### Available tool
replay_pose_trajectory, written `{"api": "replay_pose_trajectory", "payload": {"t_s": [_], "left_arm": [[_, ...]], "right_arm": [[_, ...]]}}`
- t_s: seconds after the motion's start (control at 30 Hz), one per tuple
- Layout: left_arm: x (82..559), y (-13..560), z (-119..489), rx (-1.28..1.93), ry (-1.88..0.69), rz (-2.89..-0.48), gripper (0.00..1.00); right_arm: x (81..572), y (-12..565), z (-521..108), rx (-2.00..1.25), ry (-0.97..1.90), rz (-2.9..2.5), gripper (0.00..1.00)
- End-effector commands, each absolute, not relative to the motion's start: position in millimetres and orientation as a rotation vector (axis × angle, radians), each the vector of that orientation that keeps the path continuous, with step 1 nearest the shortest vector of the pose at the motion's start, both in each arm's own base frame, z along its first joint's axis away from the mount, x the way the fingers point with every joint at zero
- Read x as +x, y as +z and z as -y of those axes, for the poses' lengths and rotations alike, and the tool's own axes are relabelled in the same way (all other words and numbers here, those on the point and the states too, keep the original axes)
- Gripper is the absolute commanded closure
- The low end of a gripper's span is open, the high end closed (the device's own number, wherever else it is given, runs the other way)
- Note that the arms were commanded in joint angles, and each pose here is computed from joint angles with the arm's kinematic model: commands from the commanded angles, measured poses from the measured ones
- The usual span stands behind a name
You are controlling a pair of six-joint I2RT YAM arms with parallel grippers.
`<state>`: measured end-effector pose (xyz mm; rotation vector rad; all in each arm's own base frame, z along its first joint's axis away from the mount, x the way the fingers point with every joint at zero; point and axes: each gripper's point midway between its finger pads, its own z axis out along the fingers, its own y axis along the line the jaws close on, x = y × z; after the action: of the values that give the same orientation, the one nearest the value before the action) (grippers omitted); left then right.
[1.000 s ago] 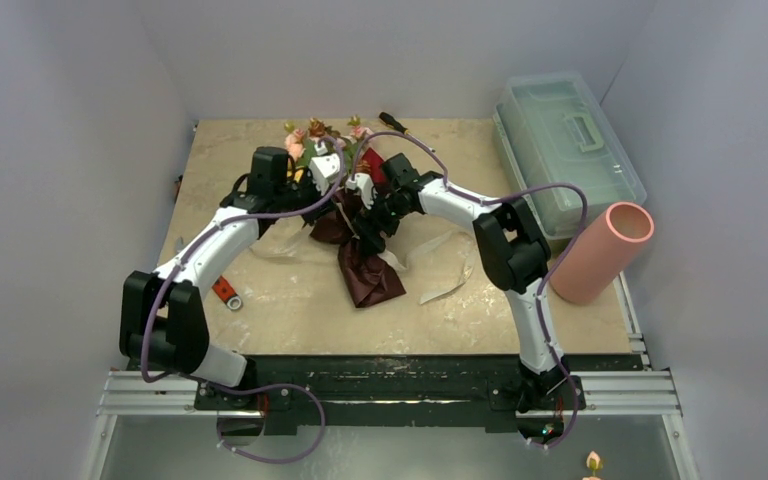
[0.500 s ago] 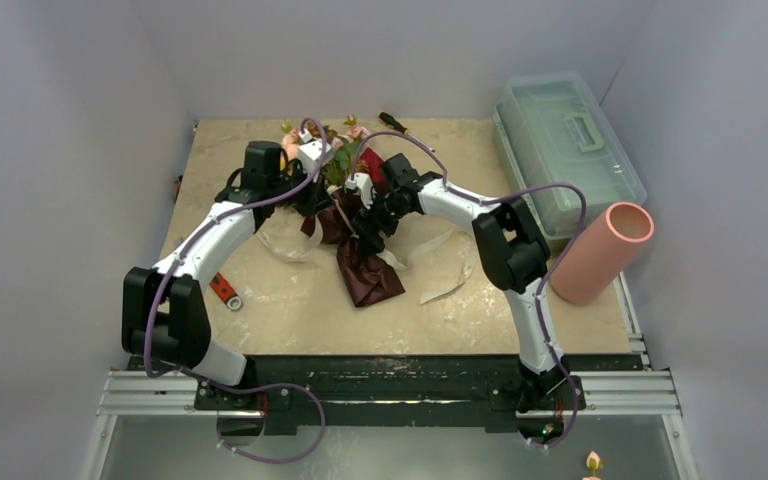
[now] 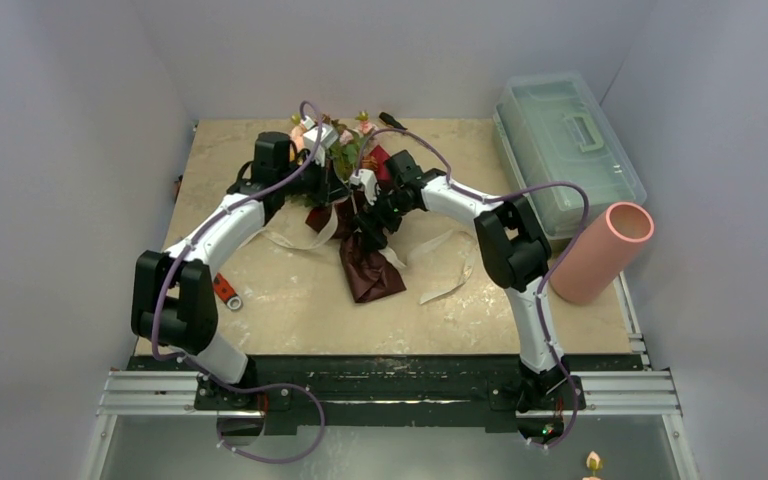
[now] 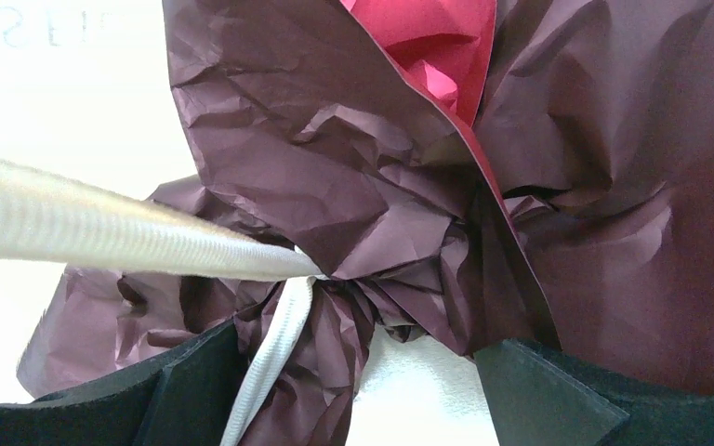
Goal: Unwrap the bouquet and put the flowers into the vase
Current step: Untie the ribbon from the wrapping paper.
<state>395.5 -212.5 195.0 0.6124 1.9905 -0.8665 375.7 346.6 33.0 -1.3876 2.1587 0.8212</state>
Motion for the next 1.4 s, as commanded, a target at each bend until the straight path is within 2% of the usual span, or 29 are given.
{"api": "replay_pose_trajectory", "payload": {"t_s": [0.0,0.27,0.47,0.57,0.67,0.73,0.8,0.9,1.03,1.17,1.3,1.37], "left_arm": [[422,297,200,0.569,-0.832,-1.662,1.0],[416,187,155,0.626,-0.607,-1.94,1.0],[409,148,147,0.781,-0.536,-2.001,1.0],[404,148,146,0.888,-0.511,-1.955,0.77],[403,159,149,0.944,-0.504,-1.899,0.46],[404,172,153,0.959,-0.51,-1.849,0.4],[406,188,156,0.964,-0.507,-1.8,0.41],[414,207,153,0.943,-0.454,-1.764,0.5],[402,212,167,1.053,-0.355,-1.663,0.54],[375,197,194,1.197,-0.368,-1.612,0.62],[349,176,218,1.291,-0.462,-1.59,0.78],[341,161,225,1.335,-0.492,-1.612,0.79]], "right_arm": [[353,-4,-330,-1.463,0.776,-2.289,0.06],[349,19,-340,-1.446,0.861,-2.249,0.05],[350,62,-351,-1.421,0.946,-2.176,0.05],[351,82,-351,-1.398,0.987,-2.151,0.05],[354,98,-348,-1.37,1.014,-2.137,0.05],[357,105,-344,-1.346,1.033,-2.136,0.05],[362,113,-339,-1.313,1.058,-2.134,0.06],[369,122,-333,-1.27,1.084,-2.13,0.07],[374,124,-333,-1.251,1.094,-2.133,0.08],[376,119,-337,-1.215,1.108,-2.168,0.1],[382,116,-342,-1.165,1.112,-2.179,0.17],[385,116,-343,-1.157,1.102,-2.18,0.2]]}}
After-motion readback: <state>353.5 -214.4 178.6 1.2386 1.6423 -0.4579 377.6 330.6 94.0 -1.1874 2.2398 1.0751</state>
